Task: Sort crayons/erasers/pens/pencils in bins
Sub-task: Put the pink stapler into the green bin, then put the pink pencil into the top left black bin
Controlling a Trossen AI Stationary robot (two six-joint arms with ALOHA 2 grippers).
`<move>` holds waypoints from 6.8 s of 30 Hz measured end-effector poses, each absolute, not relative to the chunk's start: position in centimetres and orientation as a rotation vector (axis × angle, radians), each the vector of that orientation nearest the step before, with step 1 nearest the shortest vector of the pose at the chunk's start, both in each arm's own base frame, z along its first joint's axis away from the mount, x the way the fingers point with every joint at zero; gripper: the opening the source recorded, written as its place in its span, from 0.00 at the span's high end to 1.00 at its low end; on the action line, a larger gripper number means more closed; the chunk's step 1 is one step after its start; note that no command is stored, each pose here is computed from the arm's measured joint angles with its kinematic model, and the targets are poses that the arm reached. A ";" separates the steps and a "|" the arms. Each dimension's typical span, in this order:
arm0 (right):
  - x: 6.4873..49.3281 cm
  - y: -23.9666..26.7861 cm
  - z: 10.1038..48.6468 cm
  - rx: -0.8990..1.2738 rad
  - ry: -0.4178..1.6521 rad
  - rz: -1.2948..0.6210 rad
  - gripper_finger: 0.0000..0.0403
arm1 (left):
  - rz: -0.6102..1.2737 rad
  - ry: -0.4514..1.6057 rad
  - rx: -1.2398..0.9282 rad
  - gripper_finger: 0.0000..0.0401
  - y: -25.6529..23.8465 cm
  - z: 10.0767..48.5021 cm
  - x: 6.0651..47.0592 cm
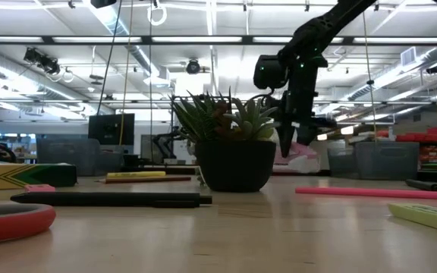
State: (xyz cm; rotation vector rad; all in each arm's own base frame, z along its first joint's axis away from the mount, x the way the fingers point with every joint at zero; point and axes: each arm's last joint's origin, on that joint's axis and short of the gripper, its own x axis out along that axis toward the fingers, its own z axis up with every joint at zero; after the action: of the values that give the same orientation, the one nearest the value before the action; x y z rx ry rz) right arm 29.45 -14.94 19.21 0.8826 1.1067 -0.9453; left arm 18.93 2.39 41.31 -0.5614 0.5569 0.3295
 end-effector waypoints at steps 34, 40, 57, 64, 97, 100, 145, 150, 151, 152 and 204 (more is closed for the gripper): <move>19.7 6.2 31.6 1.364 1.186 -0.798 0.61 | 0.294 0.570 -0.416 0.57 2.6 41.4 18.9; 17.3 11.0 31.6 1.456 1.188 -0.903 0.61 | 0.309 0.540 -0.414 0.56 3.1 41.6 19.0; 15.9 18.5 28.6 1.329 1.429 -0.898 0.61 | 0.300 0.527 -0.369 0.56 3.2 41.7 19.1; 15.8 20.6 27.6 1.308 1.475 -0.866 0.61 | 0.310 0.522 -0.403 0.57 3.2 41.7 19.1; 15.3 25.0 21.0 1.003 1.508 -1.064 0.60 | 0.366 0.437 -0.492 0.57 3.4 42.2 19.4; 15.6 25.3 20.2 0.993 1.482 -1.069 0.60 | 0.366 0.437 -0.493 0.57 3.4 42.2 19.4; 16.9 19.0 27.2 0.847 1.181 -0.637 0.56 | 0.356 0.383 -0.517 0.58 3.4 42.7 19.6; 19.2 16.0 27.8 0.631 1.196 -0.500 0.56 | 0.354 0.375 -0.517 0.58 3.4 42.7 19.7; 19.6 15.4 28.0 0.606 1.195 -0.488 0.56 | 0.354 0.375 -0.517 0.58 3.4 42.7 19.7; 20.1 14.8 28.1 0.584 1.191 -0.471 0.56 | 0.354 0.375 -0.517 0.58 3.4 42.7 19.7; 21.8 12.6 15.4 0.179 1.544 0.013 0.63 | 0.278 0.398 -0.501 0.58 1.8 42.7 19.8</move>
State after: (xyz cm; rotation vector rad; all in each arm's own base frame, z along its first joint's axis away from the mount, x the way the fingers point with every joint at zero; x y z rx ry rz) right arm 21.75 12.62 15.45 0.1788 1.5441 0.0127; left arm 19.82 1.85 42.70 -0.5007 0.3981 0.2784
